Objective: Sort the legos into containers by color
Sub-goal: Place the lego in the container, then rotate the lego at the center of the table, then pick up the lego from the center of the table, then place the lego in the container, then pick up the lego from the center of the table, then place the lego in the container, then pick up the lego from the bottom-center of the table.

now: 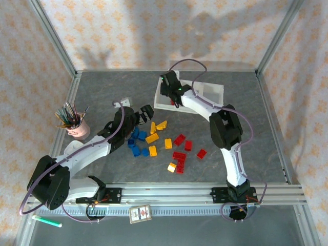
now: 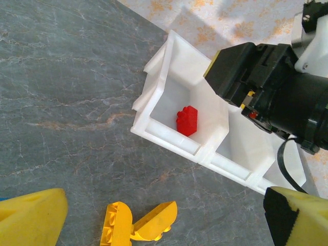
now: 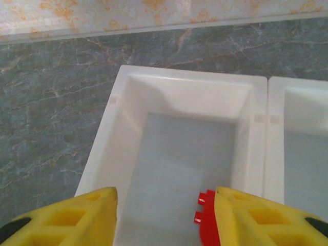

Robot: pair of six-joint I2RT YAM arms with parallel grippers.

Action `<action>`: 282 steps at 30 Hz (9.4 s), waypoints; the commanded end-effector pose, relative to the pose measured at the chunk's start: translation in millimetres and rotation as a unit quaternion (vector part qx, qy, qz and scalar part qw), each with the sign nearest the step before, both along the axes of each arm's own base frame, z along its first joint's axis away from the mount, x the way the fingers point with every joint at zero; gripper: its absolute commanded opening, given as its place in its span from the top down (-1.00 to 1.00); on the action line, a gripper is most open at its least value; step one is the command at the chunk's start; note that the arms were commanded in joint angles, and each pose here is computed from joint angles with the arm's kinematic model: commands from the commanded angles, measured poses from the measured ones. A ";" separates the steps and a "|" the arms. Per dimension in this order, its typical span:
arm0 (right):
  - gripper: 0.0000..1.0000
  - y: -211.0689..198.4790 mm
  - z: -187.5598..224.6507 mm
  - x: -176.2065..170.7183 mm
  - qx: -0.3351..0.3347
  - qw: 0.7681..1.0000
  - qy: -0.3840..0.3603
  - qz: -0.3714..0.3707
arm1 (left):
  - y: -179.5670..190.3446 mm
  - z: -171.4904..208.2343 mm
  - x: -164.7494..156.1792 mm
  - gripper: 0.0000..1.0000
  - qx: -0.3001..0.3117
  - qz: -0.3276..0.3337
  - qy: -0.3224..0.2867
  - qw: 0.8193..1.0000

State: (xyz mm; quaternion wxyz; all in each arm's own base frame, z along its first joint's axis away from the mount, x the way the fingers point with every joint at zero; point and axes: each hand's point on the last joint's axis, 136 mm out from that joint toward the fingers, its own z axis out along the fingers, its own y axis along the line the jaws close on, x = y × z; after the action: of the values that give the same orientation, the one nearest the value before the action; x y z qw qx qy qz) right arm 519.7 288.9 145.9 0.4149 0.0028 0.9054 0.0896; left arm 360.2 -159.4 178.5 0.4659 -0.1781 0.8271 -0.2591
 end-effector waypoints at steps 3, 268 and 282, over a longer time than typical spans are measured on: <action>-0.19 -25.1 44.6 -40.8 0.024 1.000 0.003 -0.008 | -3.7 17.0 -5.6 -0.99 -0.010 -0.023 -0.003 1.000; 0.24 -1.2 -1.9 10.8 -0.009 1.000 0.012 -0.014 | -19.0 30.3 -9.1 -0.98 -0.001 -0.036 0.005 0.999; -0.19 -8.1 47.4 -25.4 0.031 0.999 0.007 0.017 | -15.3 31.1 -16.0 -0.98 0.002 -0.043 0.013 0.999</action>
State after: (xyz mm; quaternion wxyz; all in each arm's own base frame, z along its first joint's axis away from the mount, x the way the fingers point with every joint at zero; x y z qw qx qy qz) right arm 510.2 290.4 142.9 0.3807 -0.0046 0.9195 0.0975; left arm 344.4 -173.8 192.6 0.4364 -0.1537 0.8466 -0.2632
